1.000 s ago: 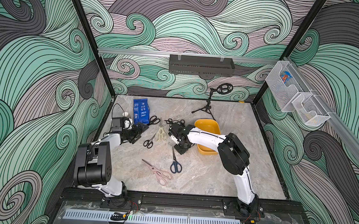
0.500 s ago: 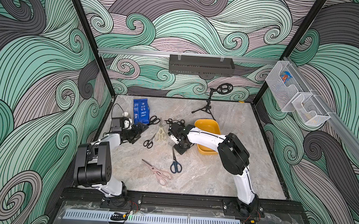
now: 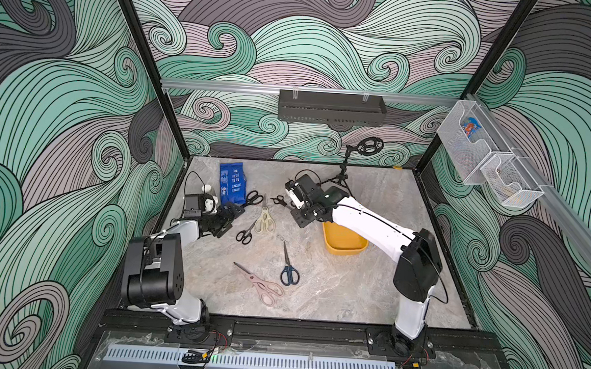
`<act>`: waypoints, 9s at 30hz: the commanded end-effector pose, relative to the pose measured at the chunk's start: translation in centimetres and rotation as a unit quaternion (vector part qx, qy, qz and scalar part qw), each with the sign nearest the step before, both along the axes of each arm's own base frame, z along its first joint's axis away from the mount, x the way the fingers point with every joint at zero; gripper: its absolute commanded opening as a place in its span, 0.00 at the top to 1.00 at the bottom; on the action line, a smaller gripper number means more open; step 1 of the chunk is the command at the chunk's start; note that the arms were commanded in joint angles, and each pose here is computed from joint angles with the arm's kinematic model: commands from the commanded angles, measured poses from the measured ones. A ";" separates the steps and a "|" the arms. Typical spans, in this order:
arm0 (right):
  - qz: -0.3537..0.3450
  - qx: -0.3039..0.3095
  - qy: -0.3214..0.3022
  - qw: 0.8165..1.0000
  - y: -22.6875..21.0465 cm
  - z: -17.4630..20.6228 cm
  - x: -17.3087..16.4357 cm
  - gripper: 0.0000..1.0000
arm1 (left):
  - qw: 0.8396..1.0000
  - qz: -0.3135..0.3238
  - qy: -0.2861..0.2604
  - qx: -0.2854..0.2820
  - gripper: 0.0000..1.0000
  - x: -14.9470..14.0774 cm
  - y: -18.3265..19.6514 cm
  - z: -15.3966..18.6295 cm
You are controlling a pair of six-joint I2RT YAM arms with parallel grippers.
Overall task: Put the scissors into the storage box
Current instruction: Pick up the scissors from the center of the board, then place the scissors in the storage box, then pick up the scissors from the center of the board, then place the scissors in the storage box, then pick up the scissors from the center of the board.
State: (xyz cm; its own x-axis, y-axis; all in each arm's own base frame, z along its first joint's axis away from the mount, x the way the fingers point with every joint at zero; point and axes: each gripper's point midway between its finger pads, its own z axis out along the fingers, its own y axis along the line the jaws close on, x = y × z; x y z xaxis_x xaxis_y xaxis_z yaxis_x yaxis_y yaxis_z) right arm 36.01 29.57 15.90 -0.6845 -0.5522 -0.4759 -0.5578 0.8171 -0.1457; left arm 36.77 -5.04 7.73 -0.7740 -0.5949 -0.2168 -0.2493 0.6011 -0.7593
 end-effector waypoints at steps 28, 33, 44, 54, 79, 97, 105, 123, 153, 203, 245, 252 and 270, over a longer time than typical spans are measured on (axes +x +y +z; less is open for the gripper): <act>-0.167 0.060 0.110 0.978 -13.5 -9.1 -2.8 1.00 | 0.978 -0.130 -0.020 0.163 0.05 -3.3 -8.7 -0.1; -0.175 0.056 0.126 0.975 -13.5 -11.1 -3.1 1.00 | 0.977 -0.125 -0.028 0.173 0.05 -2.8 -8.5 0.3; -0.190 0.033 0.142 0.971 -14.1 -13.9 -3.4 0.94 | 0.976 -0.121 -0.033 0.176 0.05 -2.6 -8.3 0.7; -0.195 0.061 0.091 0.975 -13.9 -9.9 -2.0 0.60 | 0.976 -0.121 -0.033 0.177 0.05 -2.6 -8.3 0.6; 0.042 0.065 0.148 0.986 -0.1 -9.3 -15.7 0.55 | 0.989 -0.015 -0.036 0.140 0.05 -0.6 -1.9 2.0; 0.036 -0.018 0.141 0.989 0.8 -13.8 -16.5 0.63 | 0.991 -0.007 -0.042 0.129 0.05 -0.5 -1.4 2.4; 0.038 -0.013 0.142 0.989 1.7 -13.7 -16.1 0.64 | 0.991 -0.008 -0.041 0.127 0.05 -0.5 -1.4 2.3; 0.036 -0.030 0.146 0.988 2.1 -15.1 -15.7 0.72 | 0.992 -0.008 -0.038 0.122 0.05 -0.5 -1.3 2.0; 0.034 -0.074 0.100 0.992 2.4 -11.5 -12.9 1.00 | 0.992 -0.005 -0.039 0.118 0.05 -0.4 -1.1 2.1; -0.133 -0.098 0.096 0.982 -16.9 -12.0 -2.6 1.00 | 0.988 -0.110 -0.025 0.107 0.05 -4.5 -8.2 2.5; 0.082 0.023 0.043 0.995 3.9 -6.1 -12.8 0.54 | 0.983 0.068 -0.001 0.170 0.04 -3.7 1.9 1.4; 0.183 -0.011 0.068 0.981 7.8 -9.0 -18.8 0.55 | 0.977 0.121 0.001 0.173 0.04 -4.0 5.2 1.6; 0.233 -0.073 0.081 0.966 8.9 -13.5 -20.7 0.62 | 0.976 0.135 -0.001 0.169 0.04 -4.0 5.9 1.7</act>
